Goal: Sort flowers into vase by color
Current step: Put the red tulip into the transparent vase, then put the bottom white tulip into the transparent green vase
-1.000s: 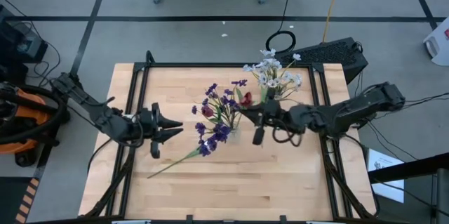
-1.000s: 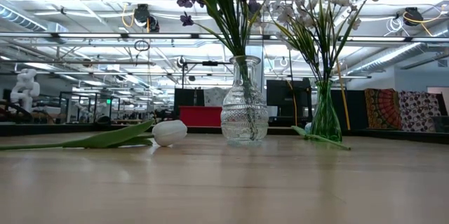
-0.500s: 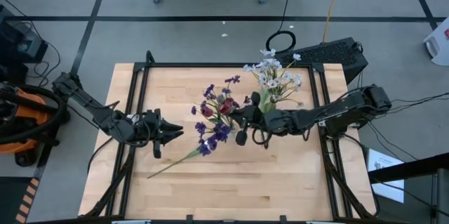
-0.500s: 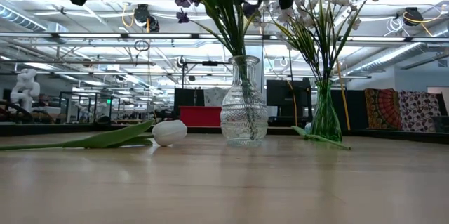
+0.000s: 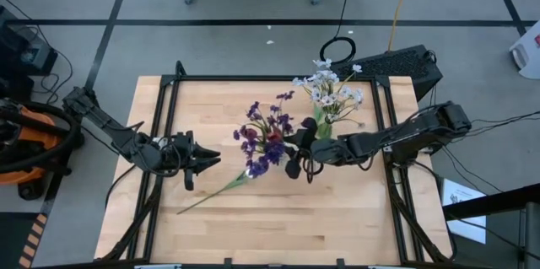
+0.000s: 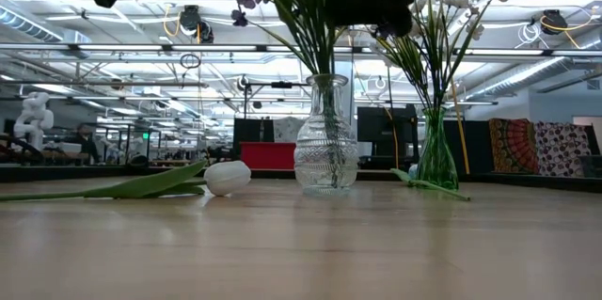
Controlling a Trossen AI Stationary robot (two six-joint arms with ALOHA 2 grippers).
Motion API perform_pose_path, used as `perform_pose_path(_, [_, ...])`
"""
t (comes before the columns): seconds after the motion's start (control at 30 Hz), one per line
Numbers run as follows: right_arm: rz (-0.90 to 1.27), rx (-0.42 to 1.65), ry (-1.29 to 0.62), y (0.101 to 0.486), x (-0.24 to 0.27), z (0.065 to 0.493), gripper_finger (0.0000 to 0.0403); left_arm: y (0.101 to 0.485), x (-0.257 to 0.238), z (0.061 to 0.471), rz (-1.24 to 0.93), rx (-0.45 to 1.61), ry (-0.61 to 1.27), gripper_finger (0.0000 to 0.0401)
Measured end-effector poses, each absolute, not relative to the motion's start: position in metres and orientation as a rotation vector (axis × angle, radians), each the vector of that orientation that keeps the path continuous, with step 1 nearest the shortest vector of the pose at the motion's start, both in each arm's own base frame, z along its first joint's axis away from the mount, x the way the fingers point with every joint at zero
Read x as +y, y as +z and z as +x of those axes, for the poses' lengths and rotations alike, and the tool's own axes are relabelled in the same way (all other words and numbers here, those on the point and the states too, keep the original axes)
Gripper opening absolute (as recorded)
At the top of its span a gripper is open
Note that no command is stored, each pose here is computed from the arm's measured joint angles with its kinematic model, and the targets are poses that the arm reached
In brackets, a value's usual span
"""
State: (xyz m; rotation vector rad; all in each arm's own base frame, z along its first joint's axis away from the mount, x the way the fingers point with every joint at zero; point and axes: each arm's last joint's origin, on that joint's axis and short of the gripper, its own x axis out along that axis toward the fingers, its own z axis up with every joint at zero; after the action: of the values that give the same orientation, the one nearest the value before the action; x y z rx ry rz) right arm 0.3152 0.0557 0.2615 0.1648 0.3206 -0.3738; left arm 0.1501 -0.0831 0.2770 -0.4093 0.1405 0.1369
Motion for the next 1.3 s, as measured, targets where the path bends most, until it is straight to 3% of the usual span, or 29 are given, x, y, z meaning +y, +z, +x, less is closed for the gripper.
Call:
perform_pose_path(0.27, [0.163, 0.336, -0.329, 0.284, 0.065, 0.289, 0.014, 0.269, -0.086, 0.154, -0.367, 0.193, 0.147, 0.0095])
perform_pose_path(0.53, [0.254, 0.386, -0.34, 0.301, 0.062, 0.255, 0.0138, 0.246, -0.098, 0.175, -0.339, 0.309, 0.204, 0.0095])
perform_pose_path(1.0, [0.352, 0.475, -0.387, 0.301, 0.056, 0.234, 0.0132, 0.202, -0.109, 0.246, -0.208, 0.954, 0.203, 0.0095])
perform_pose_path(1.3, [0.38, 0.562, -0.319, 0.295, 0.06, 0.231, 0.0132, 0.17, -0.114, 0.257, -0.169, 1.238, 0.222, 0.0095])
